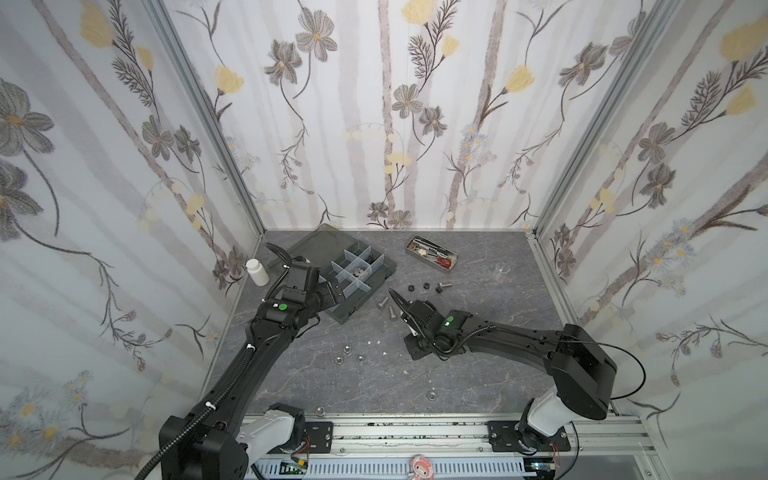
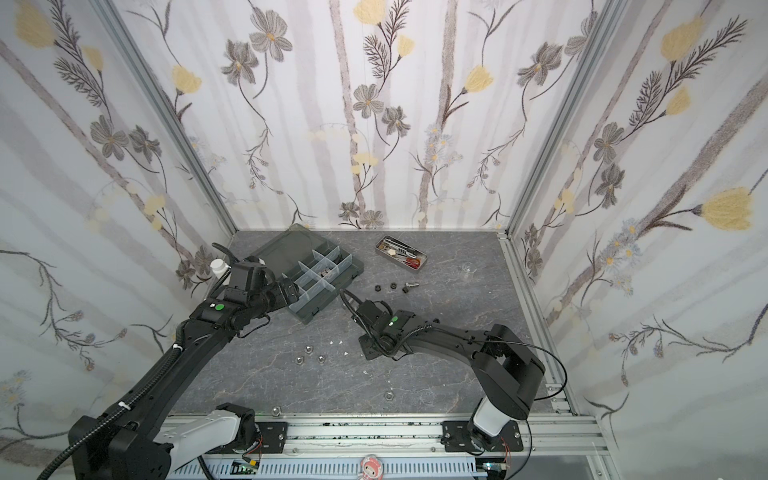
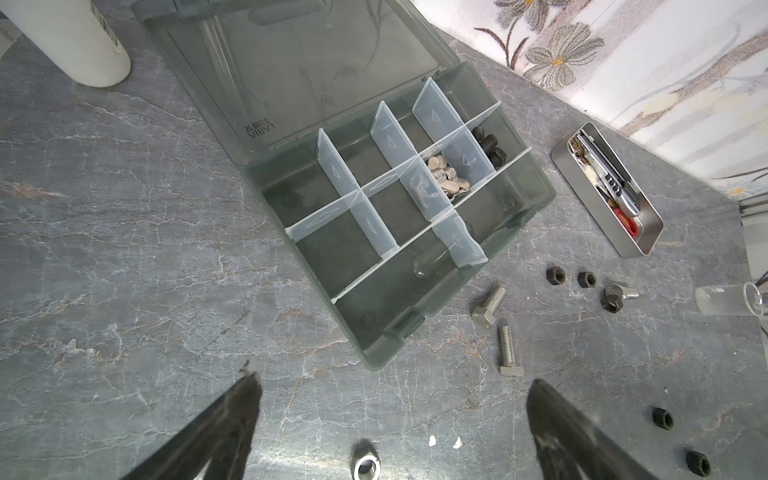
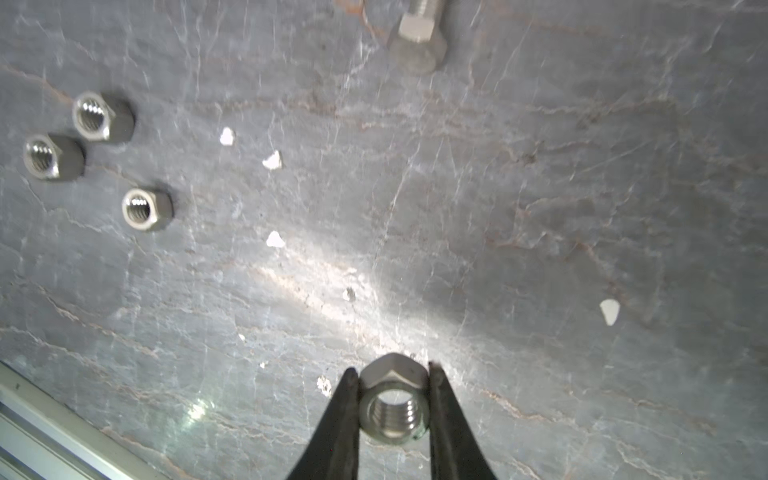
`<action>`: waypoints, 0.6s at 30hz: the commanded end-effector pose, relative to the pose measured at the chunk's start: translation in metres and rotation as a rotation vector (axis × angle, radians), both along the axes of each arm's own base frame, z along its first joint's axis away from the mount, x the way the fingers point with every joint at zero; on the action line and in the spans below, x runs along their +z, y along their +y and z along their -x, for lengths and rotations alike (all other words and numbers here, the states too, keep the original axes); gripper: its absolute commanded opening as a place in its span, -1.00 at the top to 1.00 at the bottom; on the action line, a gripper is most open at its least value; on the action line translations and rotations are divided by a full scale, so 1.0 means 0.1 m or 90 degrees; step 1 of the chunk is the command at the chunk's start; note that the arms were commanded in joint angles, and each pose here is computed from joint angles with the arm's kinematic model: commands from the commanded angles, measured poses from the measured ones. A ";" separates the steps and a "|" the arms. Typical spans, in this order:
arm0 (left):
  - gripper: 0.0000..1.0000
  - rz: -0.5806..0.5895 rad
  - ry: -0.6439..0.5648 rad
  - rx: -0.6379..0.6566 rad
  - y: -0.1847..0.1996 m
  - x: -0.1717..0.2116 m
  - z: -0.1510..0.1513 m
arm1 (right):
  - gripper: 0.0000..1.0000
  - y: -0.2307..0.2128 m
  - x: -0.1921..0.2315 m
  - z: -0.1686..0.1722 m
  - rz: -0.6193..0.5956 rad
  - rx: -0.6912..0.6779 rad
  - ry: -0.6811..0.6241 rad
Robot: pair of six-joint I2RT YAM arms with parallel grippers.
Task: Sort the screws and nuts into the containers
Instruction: 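Grasp the silver hex nut with the right gripper and carry it to the organizer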
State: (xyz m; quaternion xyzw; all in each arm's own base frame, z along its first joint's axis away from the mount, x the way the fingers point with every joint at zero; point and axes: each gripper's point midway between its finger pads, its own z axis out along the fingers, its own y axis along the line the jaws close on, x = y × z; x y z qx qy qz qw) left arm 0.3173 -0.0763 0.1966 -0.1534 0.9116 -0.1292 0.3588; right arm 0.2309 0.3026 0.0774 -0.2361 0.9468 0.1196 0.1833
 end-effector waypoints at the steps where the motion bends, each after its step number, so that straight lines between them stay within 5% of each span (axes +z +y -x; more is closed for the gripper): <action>1: -1.00 0.005 0.003 -0.024 -0.03 -0.01 0.08 | 0.63 0.07 0.10 -0.14 -0.008 0.020 -0.010; 18: -1.00 -0.007 0.047 -0.039 -0.02 -0.25 0.22 | 0.65 0.49 0.50 -1.43 -0.131 -0.023 -0.060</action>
